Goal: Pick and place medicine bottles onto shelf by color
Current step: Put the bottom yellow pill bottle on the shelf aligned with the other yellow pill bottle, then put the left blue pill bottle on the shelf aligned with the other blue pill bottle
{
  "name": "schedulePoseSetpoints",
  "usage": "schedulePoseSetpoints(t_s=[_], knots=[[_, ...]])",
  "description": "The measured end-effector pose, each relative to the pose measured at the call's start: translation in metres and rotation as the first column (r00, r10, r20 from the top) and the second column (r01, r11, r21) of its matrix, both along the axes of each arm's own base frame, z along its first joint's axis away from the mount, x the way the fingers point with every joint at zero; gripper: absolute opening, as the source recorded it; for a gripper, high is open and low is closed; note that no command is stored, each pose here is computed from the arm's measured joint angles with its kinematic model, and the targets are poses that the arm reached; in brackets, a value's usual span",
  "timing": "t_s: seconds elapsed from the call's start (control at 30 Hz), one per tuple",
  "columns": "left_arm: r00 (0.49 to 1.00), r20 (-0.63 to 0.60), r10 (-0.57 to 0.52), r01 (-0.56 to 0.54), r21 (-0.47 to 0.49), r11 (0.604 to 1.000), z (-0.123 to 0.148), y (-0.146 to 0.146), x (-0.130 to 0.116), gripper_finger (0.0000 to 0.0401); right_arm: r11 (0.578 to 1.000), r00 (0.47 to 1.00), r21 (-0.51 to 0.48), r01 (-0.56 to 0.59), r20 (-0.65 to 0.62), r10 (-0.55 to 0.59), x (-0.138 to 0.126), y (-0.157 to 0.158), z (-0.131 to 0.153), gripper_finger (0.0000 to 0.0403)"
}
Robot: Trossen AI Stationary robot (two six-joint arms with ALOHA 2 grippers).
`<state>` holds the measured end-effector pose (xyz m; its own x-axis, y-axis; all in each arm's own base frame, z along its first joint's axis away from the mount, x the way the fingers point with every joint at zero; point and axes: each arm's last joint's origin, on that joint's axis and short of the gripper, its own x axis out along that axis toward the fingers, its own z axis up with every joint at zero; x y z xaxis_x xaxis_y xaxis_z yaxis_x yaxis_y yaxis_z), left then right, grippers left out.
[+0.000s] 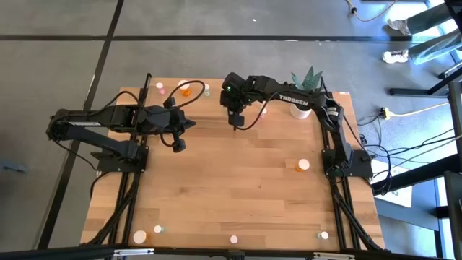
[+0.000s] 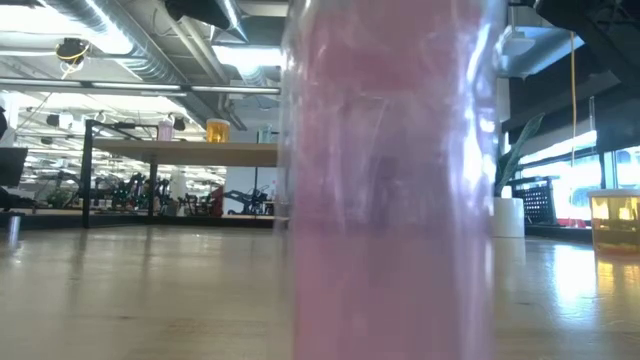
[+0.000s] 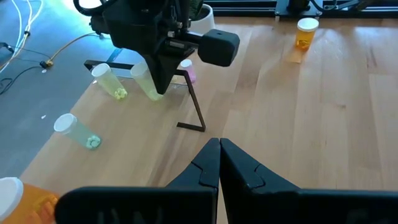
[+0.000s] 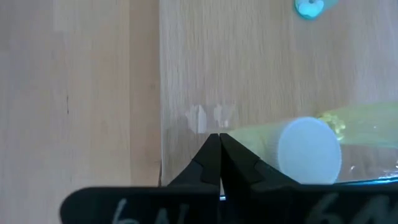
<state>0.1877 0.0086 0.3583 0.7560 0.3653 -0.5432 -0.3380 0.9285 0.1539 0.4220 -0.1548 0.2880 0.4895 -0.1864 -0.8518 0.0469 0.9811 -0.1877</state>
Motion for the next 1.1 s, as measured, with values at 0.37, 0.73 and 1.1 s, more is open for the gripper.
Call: schedulePoseSetpoints(t_s=[0.37,0.73,1.1], knots=[[1.000,-0.001,0.000,0.000,0.000,1.000,0.000,0.000,0.000,0.0000,1.000,1.000,-0.007,-0.023,-0.018,0.023,-0.002,0.004,0.010,0.0005],[1.000,-0.003,0.000,0.000,0.000,1.000,0.000,0.000,0.000,0.0000,0.999,0.998,-0.033,-0.035,0.055,0.037,-0.001,0.010,0.043,0.0005],[0.996,-0.031,0.084,-0.087,-0.108,0.990,-0.002,0.000,-0.022,0.0000,0.996,0.989,-0.022,-0.085,0.122,0.087,-0.005,0.054,0.094,0.0005]])
